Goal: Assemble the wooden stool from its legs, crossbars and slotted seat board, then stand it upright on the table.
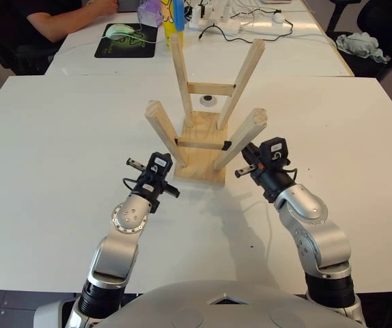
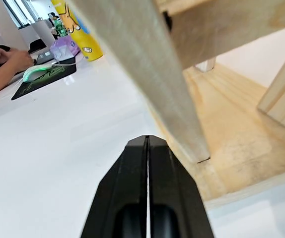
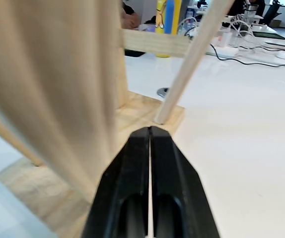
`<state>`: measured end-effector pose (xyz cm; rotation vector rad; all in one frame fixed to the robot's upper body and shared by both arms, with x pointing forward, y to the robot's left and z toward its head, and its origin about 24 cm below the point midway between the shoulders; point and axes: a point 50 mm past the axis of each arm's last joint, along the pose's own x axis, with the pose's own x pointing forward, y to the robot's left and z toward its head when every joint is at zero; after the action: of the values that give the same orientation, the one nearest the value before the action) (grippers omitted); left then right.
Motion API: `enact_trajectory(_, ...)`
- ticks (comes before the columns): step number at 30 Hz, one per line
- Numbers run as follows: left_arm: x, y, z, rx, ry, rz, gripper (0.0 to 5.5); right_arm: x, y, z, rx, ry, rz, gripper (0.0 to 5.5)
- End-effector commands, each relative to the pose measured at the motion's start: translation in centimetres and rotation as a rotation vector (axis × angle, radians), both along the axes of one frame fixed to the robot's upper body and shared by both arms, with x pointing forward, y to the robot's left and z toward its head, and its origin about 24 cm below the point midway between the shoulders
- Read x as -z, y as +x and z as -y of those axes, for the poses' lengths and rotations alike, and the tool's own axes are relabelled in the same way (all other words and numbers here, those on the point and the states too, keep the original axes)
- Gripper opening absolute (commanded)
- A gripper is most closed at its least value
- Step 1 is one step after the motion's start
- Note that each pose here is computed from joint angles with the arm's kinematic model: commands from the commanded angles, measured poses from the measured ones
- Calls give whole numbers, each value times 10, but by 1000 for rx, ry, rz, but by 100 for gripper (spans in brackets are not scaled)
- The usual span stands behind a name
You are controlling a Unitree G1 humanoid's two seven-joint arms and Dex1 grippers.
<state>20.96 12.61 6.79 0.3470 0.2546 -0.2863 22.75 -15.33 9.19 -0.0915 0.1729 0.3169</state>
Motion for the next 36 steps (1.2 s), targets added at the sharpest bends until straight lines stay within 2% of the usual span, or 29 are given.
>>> enact_trajectory(1, 27, -14, -21, 13, 43, -180, 2, 9, 19, 7, -59, -4, -18, 0)
enact_trajectory(11, 23, -9, -27, 494, 105, -319, 2, 26, 59, 15, -403, 62, -45, 0)
enact_trajectory(14, 31, -6, -20, 546, 124, -340, 2, 24, 61, 11, -490, 59, -33, 0)
enact_trajectory(18, 36, 8, -9, 538, 144, -307, 2, 21, 56, -1, -605, 61, -13, 0)
enact_trajectory(25, 37, 37, -15, 407, 190, -244, 2, 22, 52, -17, -716, 46, -19, 0)
enact_trajectory(36, 35, 44, -13, 364, 179, -217, 2, 25, 41, -45, -790, 53, -16, 0)
